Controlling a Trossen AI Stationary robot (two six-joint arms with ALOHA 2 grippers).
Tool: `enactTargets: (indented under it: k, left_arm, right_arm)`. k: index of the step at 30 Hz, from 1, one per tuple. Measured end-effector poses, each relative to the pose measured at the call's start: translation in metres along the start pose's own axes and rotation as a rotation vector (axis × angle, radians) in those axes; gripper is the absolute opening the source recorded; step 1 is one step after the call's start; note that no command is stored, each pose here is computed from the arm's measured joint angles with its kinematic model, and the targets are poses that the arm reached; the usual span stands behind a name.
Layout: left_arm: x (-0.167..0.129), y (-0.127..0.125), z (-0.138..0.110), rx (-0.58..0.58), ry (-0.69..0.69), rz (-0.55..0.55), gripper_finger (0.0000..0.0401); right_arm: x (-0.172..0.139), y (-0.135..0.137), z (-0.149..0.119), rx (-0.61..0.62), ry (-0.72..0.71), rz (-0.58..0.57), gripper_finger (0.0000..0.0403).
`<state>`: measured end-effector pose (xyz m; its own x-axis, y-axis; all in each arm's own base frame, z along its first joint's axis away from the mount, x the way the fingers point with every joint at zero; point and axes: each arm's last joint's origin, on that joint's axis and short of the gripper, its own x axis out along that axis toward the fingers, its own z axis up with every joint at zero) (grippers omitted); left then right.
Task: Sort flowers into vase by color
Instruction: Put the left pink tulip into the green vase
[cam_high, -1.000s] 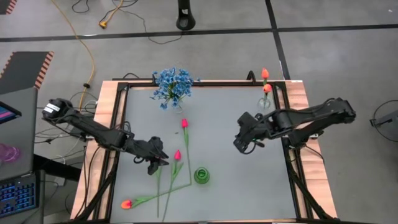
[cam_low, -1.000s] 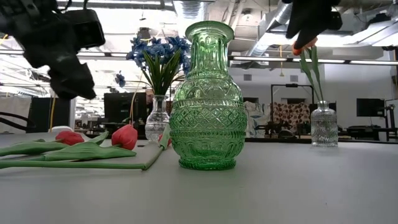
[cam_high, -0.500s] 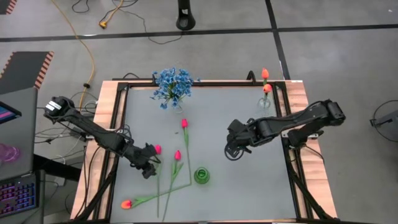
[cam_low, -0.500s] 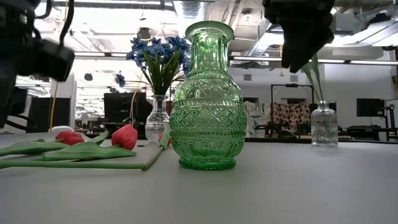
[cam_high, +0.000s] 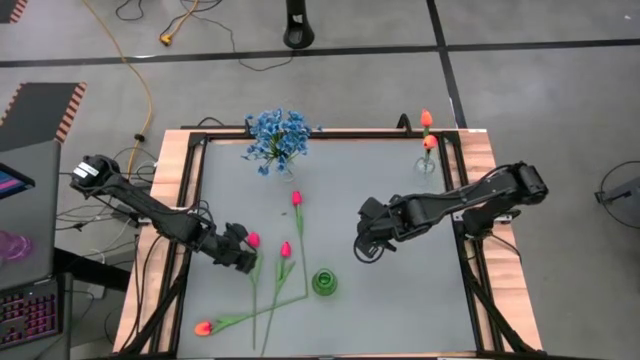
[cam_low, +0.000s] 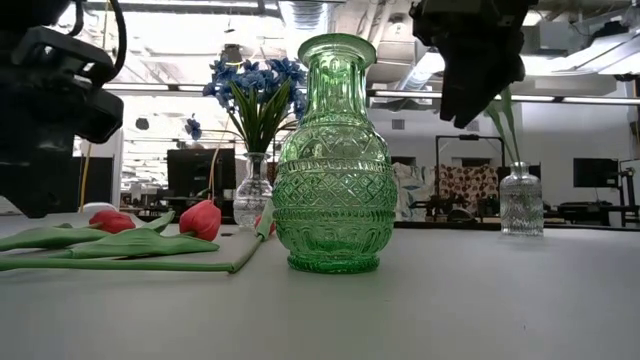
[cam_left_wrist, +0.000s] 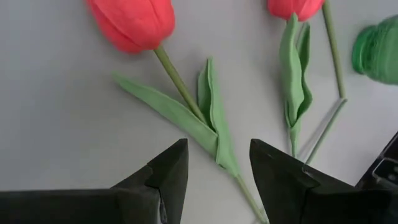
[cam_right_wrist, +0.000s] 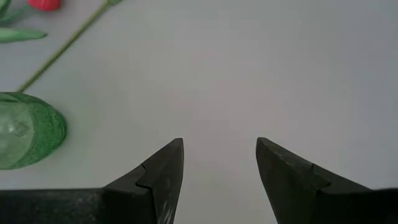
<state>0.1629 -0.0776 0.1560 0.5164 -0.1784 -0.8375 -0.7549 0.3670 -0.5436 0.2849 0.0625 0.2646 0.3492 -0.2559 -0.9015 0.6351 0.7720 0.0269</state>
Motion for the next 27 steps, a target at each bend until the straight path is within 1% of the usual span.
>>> enactTargets:
  k: [4,7,14,17,20,23,27]
  left_arm:
    - [0.004,0.0,-0.001,-0.051,0.006,0.017,0.0159]
    - [0.015,-0.001,-0.003,-0.07,0.057,0.039,0.0159]
    - [0.039,-0.007,-0.006,-0.098,0.104,0.032,0.0159]
    - [0.043,-0.008,-0.006,-0.112,0.11,0.033,0.0159]
    - [0.044,-0.011,-0.006,-0.105,0.109,0.038,0.0158]
    - [0.044,-0.012,-0.004,-0.095,0.109,0.043,0.0146]
    - [0.044,-0.01,-0.004,-0.086,0.102,0.058,0.0112]
  right_arm:
    - [-0.001,0.001,0.001,-0.024,-0.009,0.008,0.0228]
    - [0.001,0.001,0.001,-0.027,-0.007,0.006,0.0228]
    - [0.001,0.003,0.002,-0.04,-0.022,0.023,0.0228]
    - [0.001,0.004,0.003,-0.065,-0.026,0.026,0.0228]
    - [0.001,0.004,0.003,-0.063,-0.033,0.033,0.0228]
    - [0.001,0.005,0.003,-0.063,-0.036,0.035,0.0228]
    - [0.001,0.005,0.003,-0.064,-0.037,0.035,0.0228]
